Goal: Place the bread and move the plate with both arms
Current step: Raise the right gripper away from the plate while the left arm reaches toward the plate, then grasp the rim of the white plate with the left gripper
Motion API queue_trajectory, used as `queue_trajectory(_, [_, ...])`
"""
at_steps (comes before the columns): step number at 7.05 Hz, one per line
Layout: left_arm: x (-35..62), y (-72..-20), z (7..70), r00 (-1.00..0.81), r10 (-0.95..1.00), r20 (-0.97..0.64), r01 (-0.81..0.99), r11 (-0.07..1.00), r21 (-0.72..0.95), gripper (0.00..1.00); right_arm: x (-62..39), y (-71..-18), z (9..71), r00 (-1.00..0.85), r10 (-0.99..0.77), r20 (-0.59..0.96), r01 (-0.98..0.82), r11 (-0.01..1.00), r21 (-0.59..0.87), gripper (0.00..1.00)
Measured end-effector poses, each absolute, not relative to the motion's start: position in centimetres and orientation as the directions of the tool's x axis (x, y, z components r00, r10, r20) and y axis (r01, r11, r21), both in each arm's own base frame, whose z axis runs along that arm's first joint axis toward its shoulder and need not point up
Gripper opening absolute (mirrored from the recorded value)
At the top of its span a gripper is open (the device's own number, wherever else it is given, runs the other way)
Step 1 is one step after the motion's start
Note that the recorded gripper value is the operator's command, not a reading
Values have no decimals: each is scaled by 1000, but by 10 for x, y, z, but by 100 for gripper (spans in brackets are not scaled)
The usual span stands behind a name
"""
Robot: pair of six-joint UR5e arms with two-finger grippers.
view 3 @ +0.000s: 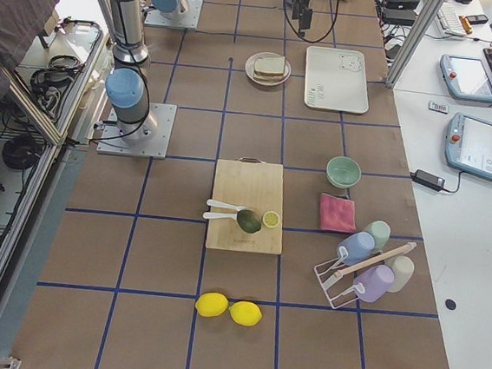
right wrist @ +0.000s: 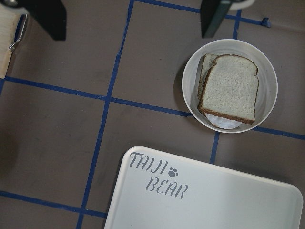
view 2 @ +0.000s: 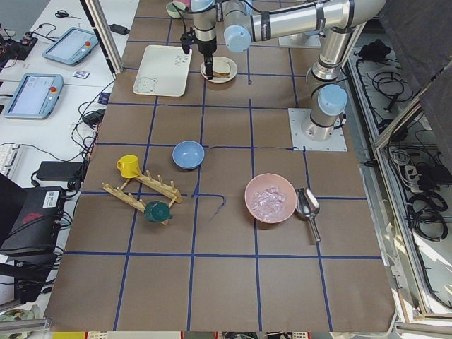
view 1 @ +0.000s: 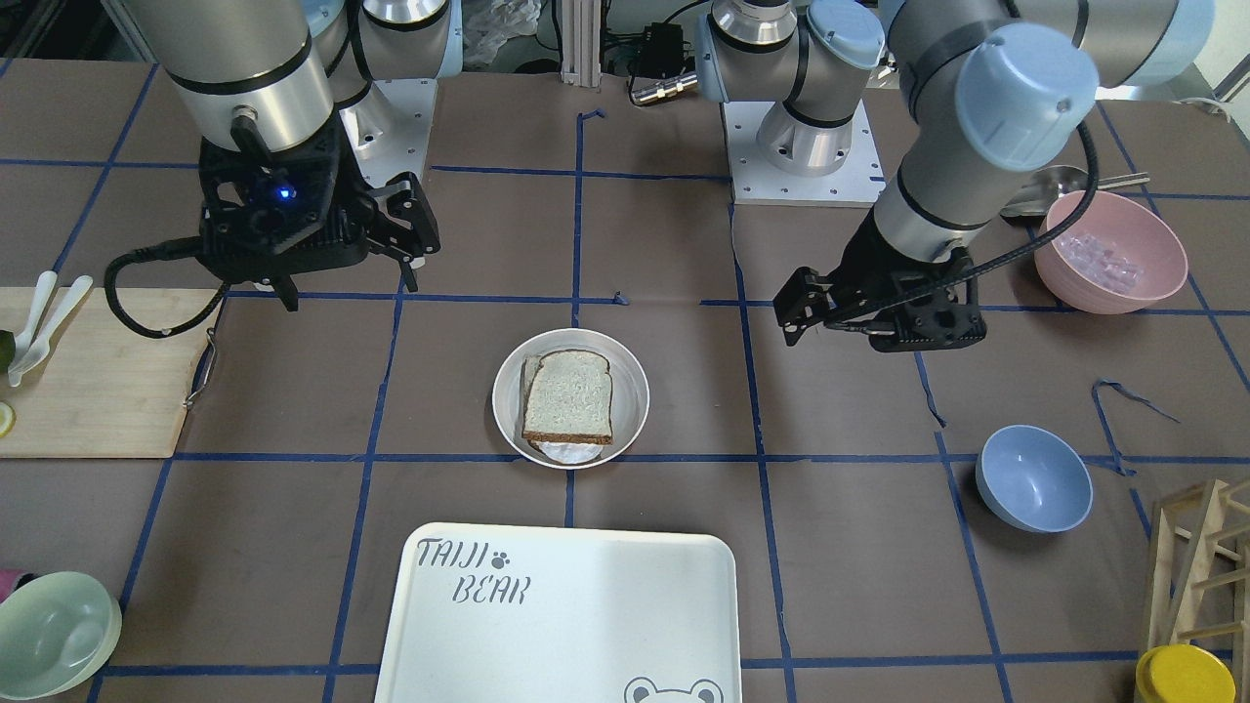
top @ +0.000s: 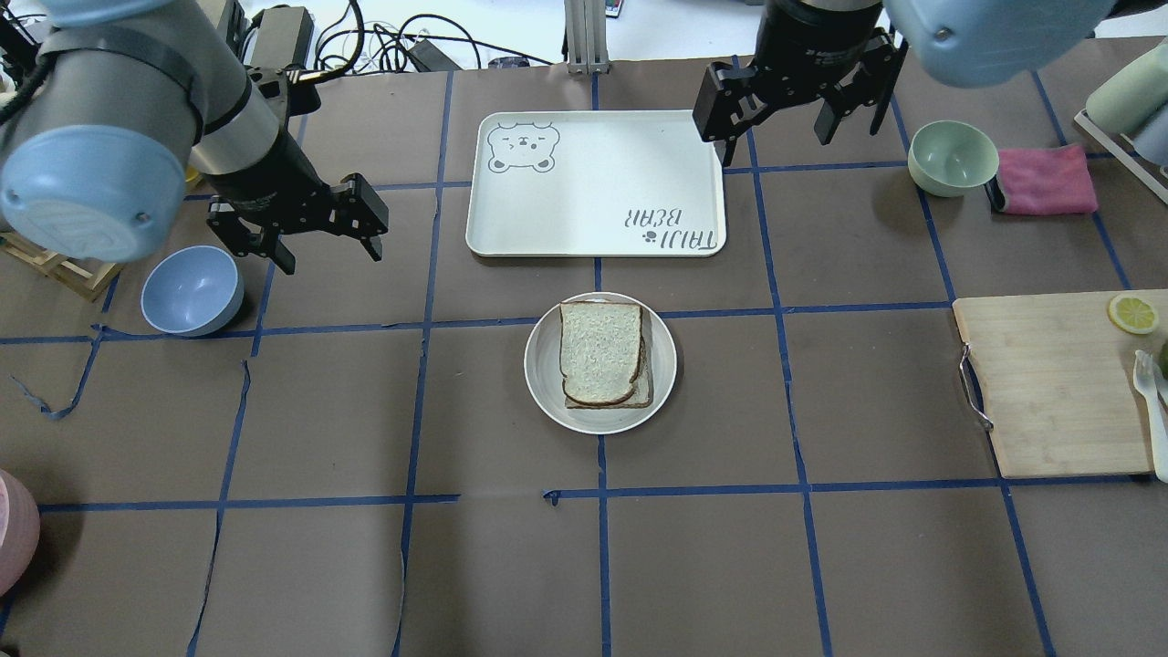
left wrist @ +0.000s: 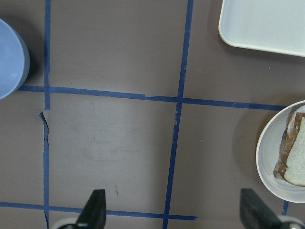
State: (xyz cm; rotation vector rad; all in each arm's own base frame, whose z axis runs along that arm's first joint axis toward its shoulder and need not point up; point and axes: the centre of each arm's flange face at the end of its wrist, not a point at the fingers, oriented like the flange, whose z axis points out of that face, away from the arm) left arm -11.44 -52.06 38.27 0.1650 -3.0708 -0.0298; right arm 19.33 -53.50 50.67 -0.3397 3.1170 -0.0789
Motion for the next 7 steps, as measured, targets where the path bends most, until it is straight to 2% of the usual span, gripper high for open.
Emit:
queue_trajectory(1, [-136,-520,350,-990,-107,88,-109,994,-16,100,180,-530,501,-978,-208,-2,-208,977,-36,100])
queue_trajectory(2, [-156,-517,320,-990,-99,102,-103,994,-39,87,169,-525,496,-981,-195,-4,-195,980,-31,100])
queue_trajectory(3, [-172,-514,297,-989,-85,120,-90,996,-30,83,162,-521,497,-982,-188,-2,-187,982,-38,100])
queue_trajectory(7, [-214,-517,230,-985,-61,161,-56,998,37,83,156,-513,504,-986,-168,1,-168,984,-53,100])
